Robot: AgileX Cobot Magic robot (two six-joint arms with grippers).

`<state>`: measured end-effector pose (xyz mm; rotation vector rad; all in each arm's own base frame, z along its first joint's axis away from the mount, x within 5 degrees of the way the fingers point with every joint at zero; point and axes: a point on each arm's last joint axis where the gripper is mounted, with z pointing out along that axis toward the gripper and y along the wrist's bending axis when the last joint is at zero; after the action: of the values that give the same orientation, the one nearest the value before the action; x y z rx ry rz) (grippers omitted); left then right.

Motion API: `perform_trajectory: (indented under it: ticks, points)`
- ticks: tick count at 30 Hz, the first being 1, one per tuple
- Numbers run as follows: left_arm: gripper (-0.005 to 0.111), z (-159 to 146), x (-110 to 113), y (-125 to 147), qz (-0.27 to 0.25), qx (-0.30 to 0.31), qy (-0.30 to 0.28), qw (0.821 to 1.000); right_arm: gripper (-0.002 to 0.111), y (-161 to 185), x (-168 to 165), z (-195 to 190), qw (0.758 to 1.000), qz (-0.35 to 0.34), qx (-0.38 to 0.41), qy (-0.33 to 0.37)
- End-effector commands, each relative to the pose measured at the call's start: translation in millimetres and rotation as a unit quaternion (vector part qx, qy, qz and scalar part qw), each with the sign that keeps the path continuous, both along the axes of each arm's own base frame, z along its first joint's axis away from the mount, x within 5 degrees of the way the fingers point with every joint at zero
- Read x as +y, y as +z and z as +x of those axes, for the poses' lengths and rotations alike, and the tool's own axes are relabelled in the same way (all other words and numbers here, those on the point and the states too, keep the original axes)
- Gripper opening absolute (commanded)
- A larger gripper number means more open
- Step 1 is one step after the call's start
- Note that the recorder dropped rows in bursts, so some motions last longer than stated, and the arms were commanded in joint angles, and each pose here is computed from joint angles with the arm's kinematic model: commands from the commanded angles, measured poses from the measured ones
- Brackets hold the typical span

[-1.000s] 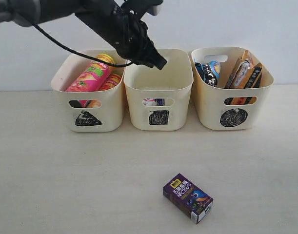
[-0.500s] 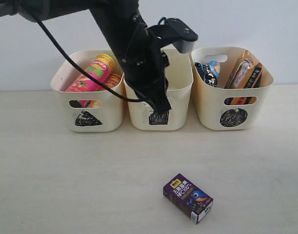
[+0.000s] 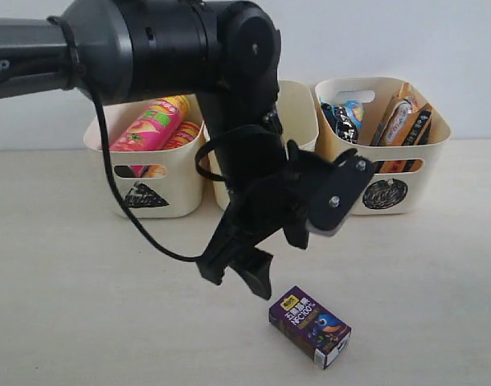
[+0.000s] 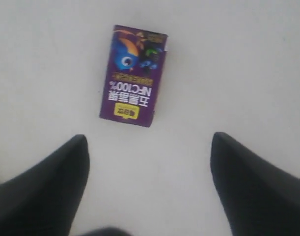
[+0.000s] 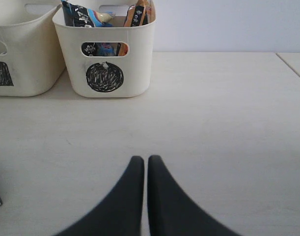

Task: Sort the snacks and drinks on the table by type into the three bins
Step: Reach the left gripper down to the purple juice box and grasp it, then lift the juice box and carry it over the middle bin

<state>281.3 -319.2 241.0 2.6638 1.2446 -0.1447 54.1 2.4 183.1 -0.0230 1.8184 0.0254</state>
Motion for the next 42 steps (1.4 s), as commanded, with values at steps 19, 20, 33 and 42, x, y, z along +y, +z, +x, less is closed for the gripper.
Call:
perform_trajectory:
  ticks: [19,20,33,42]
  points:
    - [0.071,-2.6,-28.8,-89.6,-0.026,0.017,-0.007,1.0,0.0,1.0,-0.1,-0.1,1.0,-0.002,-0.006,0.0]
    - [0.073,-2.2,-29.2,-92.6,-0.025,0.018,-0.005,1.0,0.0,1.0,-0.1,-0.1,1.0,-0.002,-0.006,0.0]
    - [0.005,10.2,-34.0,-116.4,-0.029,-0.015,0.061,0.998,0.0,1.0,-0.1,-0.1,1.0,-0.002,-0.006,0.0]
    - [0.004,28.6,-17.1,-33.6,-0.117,-0.085,0.291,0.946,0.0,1.0,-0.1,-0.1,1.0,-0.002,-0.006,0.0]
